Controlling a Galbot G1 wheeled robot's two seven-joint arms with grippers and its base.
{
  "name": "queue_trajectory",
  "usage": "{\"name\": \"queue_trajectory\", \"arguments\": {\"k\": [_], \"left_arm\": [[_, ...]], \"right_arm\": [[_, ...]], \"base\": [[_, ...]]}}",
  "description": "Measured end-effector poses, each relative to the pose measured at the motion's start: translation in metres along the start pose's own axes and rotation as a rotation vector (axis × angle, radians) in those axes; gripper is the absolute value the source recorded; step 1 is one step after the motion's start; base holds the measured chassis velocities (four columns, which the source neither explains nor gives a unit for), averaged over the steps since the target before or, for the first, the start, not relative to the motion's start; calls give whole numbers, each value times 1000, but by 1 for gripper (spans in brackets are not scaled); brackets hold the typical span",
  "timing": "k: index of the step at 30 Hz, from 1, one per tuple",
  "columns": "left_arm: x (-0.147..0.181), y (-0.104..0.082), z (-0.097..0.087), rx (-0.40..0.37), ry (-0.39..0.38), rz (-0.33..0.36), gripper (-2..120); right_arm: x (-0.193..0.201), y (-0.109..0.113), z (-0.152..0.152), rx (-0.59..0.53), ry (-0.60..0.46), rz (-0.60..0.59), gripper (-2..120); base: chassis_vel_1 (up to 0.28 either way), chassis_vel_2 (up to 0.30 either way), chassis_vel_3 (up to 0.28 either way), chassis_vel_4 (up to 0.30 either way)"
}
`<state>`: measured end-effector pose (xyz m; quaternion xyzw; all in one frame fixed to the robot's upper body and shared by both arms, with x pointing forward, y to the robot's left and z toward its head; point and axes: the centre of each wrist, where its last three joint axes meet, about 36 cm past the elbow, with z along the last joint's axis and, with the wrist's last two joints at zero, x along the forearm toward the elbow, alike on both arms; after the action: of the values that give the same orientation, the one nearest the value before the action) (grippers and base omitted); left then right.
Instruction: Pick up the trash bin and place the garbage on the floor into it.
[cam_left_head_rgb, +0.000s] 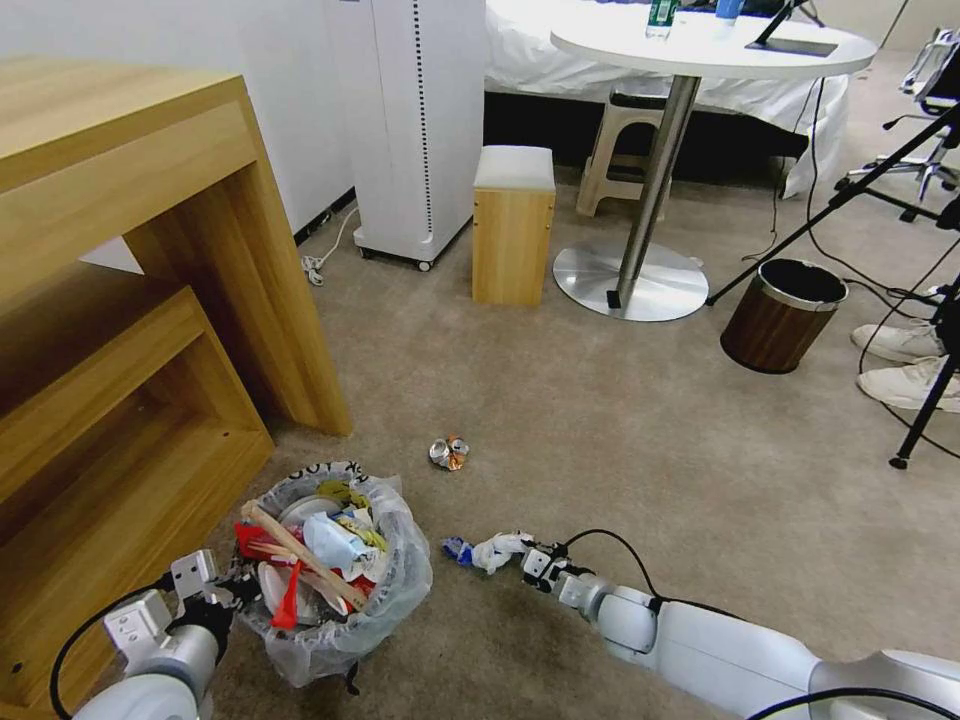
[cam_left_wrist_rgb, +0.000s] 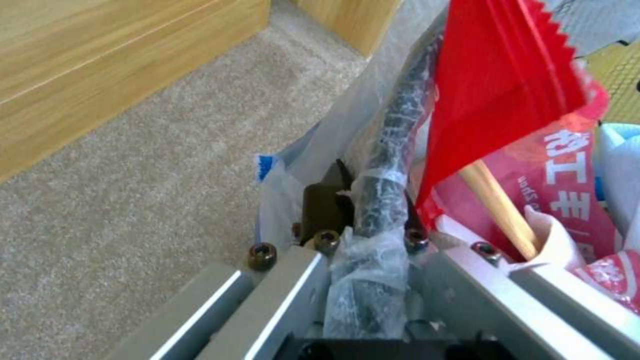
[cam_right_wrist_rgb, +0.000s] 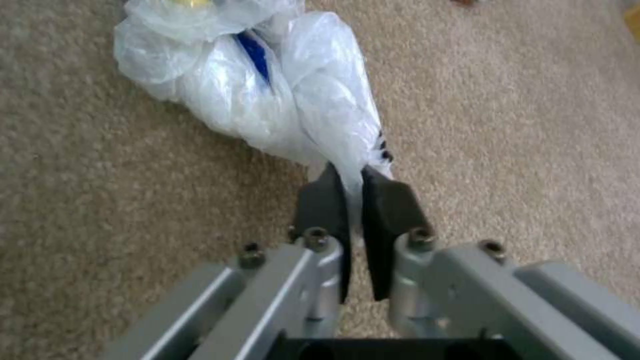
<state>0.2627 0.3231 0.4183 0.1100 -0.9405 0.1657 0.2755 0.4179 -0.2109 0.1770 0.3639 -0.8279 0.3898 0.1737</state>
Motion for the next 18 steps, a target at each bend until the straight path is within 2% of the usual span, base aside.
{"name": "queue_trajectory", "arguments": {"k": [5,9,12,16,18], "left_arm": [[-1,2,0,-4,-1,-5,1],[-5,5,-2,-12,-1,-9,0],[-10,8,-2,-19,3,-15,0],[-11,9,-3,-21,4,-15,0],[-13,9,-3,-23,6,-15,0]], "right_arm": [[2,-4,-1,-19,-17,10,0],[9,-17,-6,-83,-69,45,0],[23,-31,-19,-174,-138,78,0],[32,-40,-28,-212,-177,92,0],[43,-52,-40,-247,-226,107,0]], "base": [[0,0,0,0],[0,0,0,0],[0,0,0,0],[0,0,0,0],[0,0,0,0]]}}
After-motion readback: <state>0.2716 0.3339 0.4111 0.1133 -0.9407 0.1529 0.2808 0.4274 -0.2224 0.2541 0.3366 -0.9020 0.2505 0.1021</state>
